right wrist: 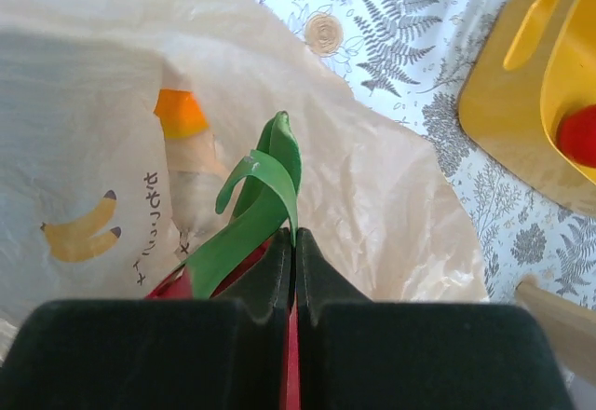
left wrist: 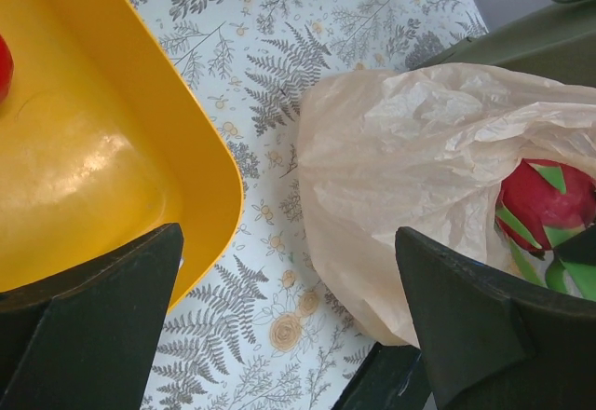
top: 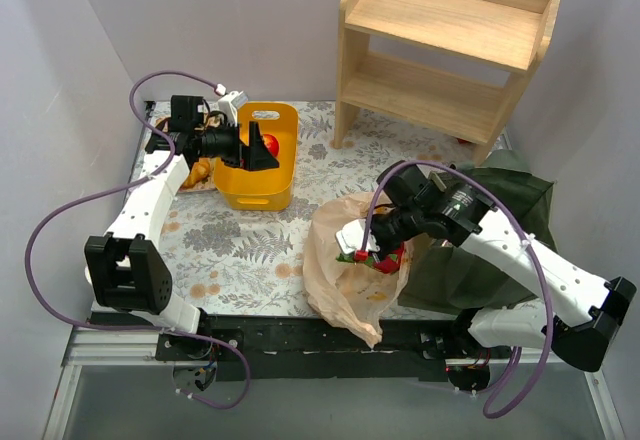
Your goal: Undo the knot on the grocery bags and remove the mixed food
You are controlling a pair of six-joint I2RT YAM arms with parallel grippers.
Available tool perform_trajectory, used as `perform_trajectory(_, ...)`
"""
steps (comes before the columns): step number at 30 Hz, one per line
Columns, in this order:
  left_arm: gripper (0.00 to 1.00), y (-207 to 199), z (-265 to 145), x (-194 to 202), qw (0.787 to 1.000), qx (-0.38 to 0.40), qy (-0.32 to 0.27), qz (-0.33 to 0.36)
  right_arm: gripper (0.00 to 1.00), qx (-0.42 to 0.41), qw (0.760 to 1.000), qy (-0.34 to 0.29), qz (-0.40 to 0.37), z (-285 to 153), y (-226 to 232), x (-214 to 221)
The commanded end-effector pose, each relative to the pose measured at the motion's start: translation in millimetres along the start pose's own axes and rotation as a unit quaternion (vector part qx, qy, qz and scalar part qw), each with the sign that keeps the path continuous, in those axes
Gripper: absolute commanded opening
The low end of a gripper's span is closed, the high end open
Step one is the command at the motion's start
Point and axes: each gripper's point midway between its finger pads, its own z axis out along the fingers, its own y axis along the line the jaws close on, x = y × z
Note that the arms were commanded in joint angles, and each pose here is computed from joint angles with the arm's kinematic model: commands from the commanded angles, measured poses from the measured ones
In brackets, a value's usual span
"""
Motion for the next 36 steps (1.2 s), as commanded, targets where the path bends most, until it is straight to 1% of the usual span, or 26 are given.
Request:
perform_trajectory(1,0.98,-20,-8,-27,0.998,0.032,-0.027,0.037,0.01,0.066,0.994,-0.061,0.067,-36,-30,-45)
perform_trajectory(2,0.98,-24,-9,-29,0.998,0.04,-0.03,0.042,0.01,0.085,0.991,-0.077,0.074,-44,-40,-55)
perform_trajectory(3,0.98,-29,-12,-35,0.997,0.046,-0.038,0.05,0.01,0.123,0.982,-0.107,0.094,-58,-60,-72)
perform_trajectory(5,0.98,-40,-19,-44,0.995,0.055,-0.052,0.058,0.01,0.185,0.966,-0.131,0.126,-75,-88,-84)
perform_trajectory(6,0.98,-47,-22,-51,0.995,0.06,-0.063,0.056,0.01,0.231,0.951,-0.155,0.137,-89,-110,-92)
perform_trajectory(7,0.98,-55,-29,-58,0.993,0.065,-0.074,0.061,0.01,0.261,0.935,-0.168,0.169,-101,-125,-96)
perform_trajectory(9,0.98,-74,-36,-66,0.991,0.089,-0.083,0.061,0.01,0.319,0.909,-0.172,0.204,-121,-152,-93)
perform_trajectory(10,0.98,-84,-42,-74,0.988,0.098,-0.091,0.071,0.01,0.335,0.896,-0.19,0.219,-130,-170,-101)
perform_trajectory(11,0.98,-93,-46,-77,0.987,0.107,-0.096,0.078,0.01,0.348,0.889,-0.194,0.225,-139,-181,-98)
perform_trajectory(12,0.98,-105,-48,-78,0.984,0.125,-0.095,0.085,0.01,0.355,0.885,-0.196,0.229,-141,-190,-98)
perform_trajectory(13,0.98,-114,-53,-83,0.981,0.135,-0.1,0.097,0.01,0.359,0.882,-0.192,0.239,-134,-204,-92)
perform_trajectory(14,0.98,-119,-54,-84,0.979,0.143,-0.1,0.102,0.01,0.369,0.873,-0.205,0.245,-143,-213,-98)
perform_trajectory(16,0.98,-130,-57,-85,0.976,0.163,-0.097,0.109,0.01,0.362,0.871,-0.211,0.256,-136,-227,-92)
perform_trajectory(17,0.98,-133,-58,-89,0.975,0.166,-0.098,0.114,0.01,0.365,0.868,-0.222,0.255,-138,-233,-96)
perform_trajectory(23,0.98,-148,-61,-93,0.968,0.189,-0.098,0.134,0.01,0.349,0.866,-0.233,0.271,-120,-244,-93)
perform_trajectory(31,0.98,-143,-44,-96,0.969,0.191,-0.089,0.13,0.01,0.339,0.866,-0.239,0.278,-110,-248,-90)
perform_trajectory(34,0.98,-147,-38,-97,0.967,0.198,-0.086,0.134,0.01,0.332,0.868,-0.243,0.278,-105,-250,-91)
perform_trajectory(35,0.97,-145,-32,-97,0.968,0.2,-0.082,0.131,0.01,0.331,0.868,-0.243,0.28,-104,-252,-89)
perform_trajectory(36,0.93,-148,-29,-97,0.966,0.206,-0.079,0.133,0.01,0.329,0.867,-0.242,0.284,-101,-253,-87)
